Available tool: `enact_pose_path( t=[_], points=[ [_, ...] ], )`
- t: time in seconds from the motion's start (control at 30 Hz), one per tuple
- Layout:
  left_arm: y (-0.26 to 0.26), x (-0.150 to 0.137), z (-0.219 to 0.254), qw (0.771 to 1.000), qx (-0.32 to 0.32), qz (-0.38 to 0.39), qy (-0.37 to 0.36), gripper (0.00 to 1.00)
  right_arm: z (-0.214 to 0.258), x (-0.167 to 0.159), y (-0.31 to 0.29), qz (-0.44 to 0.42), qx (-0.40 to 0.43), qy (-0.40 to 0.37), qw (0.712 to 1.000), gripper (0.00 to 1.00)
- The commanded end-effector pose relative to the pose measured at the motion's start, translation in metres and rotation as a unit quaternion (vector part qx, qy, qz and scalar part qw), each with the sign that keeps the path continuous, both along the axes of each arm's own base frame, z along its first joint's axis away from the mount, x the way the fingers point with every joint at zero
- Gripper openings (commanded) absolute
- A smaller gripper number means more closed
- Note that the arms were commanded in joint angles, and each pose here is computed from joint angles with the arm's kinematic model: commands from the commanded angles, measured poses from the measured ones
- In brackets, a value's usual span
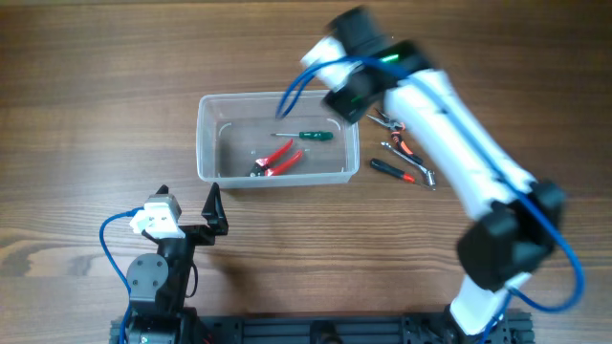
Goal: Pack container
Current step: 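Move the right gripper to the orange-black pliers and grasp them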
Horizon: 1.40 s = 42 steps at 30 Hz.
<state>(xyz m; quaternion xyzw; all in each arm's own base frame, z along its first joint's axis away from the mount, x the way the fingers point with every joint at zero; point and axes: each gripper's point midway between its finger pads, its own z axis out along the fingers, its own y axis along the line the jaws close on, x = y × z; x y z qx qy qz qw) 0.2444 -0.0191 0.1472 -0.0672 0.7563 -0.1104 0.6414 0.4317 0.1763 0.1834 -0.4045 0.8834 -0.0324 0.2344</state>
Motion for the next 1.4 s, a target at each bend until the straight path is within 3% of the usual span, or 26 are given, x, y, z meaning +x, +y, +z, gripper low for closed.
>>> enact_pose_path(
  t=[0.0,0.17,0.27,0.4,0.57,0.7,0.83,1.07,1.2,1.37],
  points=[
    [0.002,0.000,-0.002,1.000,-0.004,0.005,0.002,1.00,0.018,0.020,-0.076,-0.107,0.052,-0.001,0.993,0.78],
    [0.002,0.000,-0.002,1.000,-0.004,0.005,0.002,1.00,-0.041,0.008,-0.127,-0.180,0.109,0.091,0.973,0.75],
    [0.002,0.000,-0.002,1.000,-0.004,0.005,0.002,1.00,-0.083,0.002,-0.150,-0.203,0.089,0.121,0.968,0.74],
    [0.002,0.000,-0.002,1.000,-0.004,0.005,0.002,1.00,-0.129,-0.012,-0.162,-0.208,0.061,0.159,0.963,0.57],
    [0.002,0.000,-0.002,1.000,-0.004,0.005,0.002,1.00,-0.167,-0.027,-0.168,-0.195,0.028,0.195,0.961,0.59],
    [0.002,0.000,-0.002,1.000,-0.004,0.005,0.002,1.00,-0.181,-0.027,-0.168,-0.196,0.026,0.203,0.959,0.55],
    [0.002,0.000,-0.002,1.000,-0.004,0.005,0.002,1.00,-0.192,-0.028,-0.168,-0.196,0.025,0.213,0.957,0.37],
    [0.002,0.000,-0.002,1.000,-0.004,0.005,0.002,1.00,-0.214,-0.039,-0.167,-0.198,0.019,0.246,0.949,0.30],
    [0.002,0.000,-0.002,1.000,-0.004,0.005,0.002,1.00,-0.219,-0.040,-0.169,-0.236,0.022,0.250,0.939,0.04],
    [0.002,0.000,-0.002,1.000,-0.004,0.005,0.002,1.00,-0.182,-0.013,-0.174,-0.320,0.056,0.209,0.922,0.04]
  ],
)
